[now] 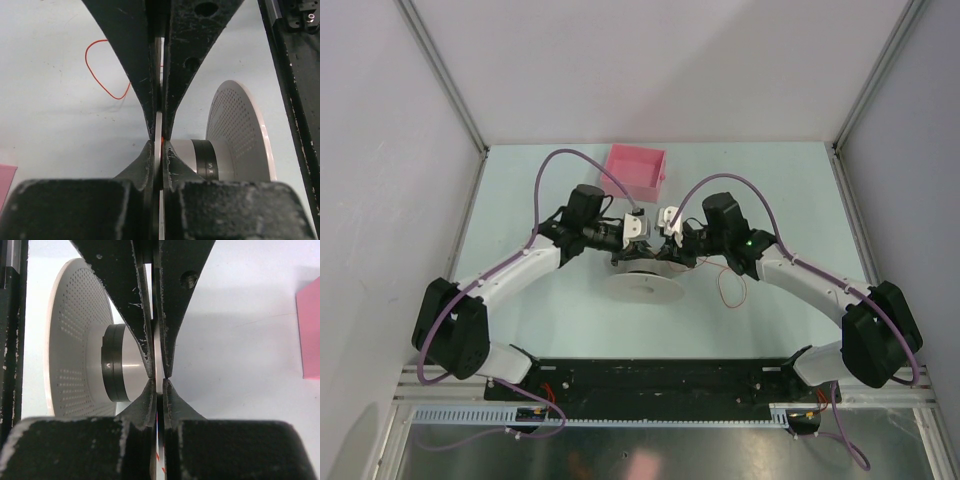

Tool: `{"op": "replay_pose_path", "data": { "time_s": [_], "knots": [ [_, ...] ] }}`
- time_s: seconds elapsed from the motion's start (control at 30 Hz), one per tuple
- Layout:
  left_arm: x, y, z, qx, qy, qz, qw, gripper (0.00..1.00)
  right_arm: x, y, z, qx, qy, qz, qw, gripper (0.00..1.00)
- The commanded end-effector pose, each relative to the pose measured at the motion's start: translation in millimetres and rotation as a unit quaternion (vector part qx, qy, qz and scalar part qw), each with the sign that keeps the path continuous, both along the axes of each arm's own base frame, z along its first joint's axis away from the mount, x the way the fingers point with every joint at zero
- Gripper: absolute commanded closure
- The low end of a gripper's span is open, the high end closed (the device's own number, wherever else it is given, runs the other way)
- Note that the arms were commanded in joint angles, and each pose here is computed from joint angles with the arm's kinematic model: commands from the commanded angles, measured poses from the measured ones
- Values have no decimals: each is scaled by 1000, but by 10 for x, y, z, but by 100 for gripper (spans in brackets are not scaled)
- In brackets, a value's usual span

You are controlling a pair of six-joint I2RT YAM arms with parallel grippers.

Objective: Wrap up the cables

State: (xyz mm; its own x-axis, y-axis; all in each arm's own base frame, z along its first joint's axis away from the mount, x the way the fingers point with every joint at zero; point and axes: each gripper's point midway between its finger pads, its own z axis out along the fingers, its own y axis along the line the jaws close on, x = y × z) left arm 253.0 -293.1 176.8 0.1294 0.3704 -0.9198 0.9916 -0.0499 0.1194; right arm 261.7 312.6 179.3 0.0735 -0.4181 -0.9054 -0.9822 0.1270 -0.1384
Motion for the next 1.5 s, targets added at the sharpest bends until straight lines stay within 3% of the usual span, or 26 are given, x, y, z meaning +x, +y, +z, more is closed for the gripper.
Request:
{"op": "replay_pose_path", "data": {
  "time_s": [0.0, 0.2, 0.23, 0.37, 0.5, 0.67, 0.87, 1.1, 1.23, 1.47],
  "knots": [
    [33, -73, 214, -22, -18, -9, 1000, 99, 140, 93, 288, 25, -44, 0, 999, 100],
    [40, -31, 237, -25, -8, -1, 1000, 100, 188, 39, 281, 23, -40, -12, 999, 99],
    [39, -19, 237, -26, -9, -1, 1000, 100, 204, 27, 293, 24, -39, -17, 999, 93],
    [97, 75, 326, -36, -11, 10, 999, 100, 258, -103, 304, 21, -28, -36, 999, 46],
    [212, 215, 388, -44, 7, 39, 998, 100, 347, -383, 216, 3, -6, -60, 998, 31],
    [300, 401, 418, -43, -4, 72, 996, 100, 623, -795, 136, -8, 4, -114, 993, 25],
    [343, 541, 833, -65, -42, 107, 991, 100, 896, -1035, 368, 31, -10, -175, 984, 13],
    [221, 594, 1093, -86, -79, 95, 989, 100, 704, -822, 441, 30, -62, -85, 994, 7],
    [197, 594, 1096, -86, -91, 86, 988, 100, 540, -663, 423, -1, -138, -8, 990, 6],
    [142, 578, 1153, -94, -96, 70, 988, 100, 332, -380, 143, -48, -203, 98, 973, 14]
  ]
}}
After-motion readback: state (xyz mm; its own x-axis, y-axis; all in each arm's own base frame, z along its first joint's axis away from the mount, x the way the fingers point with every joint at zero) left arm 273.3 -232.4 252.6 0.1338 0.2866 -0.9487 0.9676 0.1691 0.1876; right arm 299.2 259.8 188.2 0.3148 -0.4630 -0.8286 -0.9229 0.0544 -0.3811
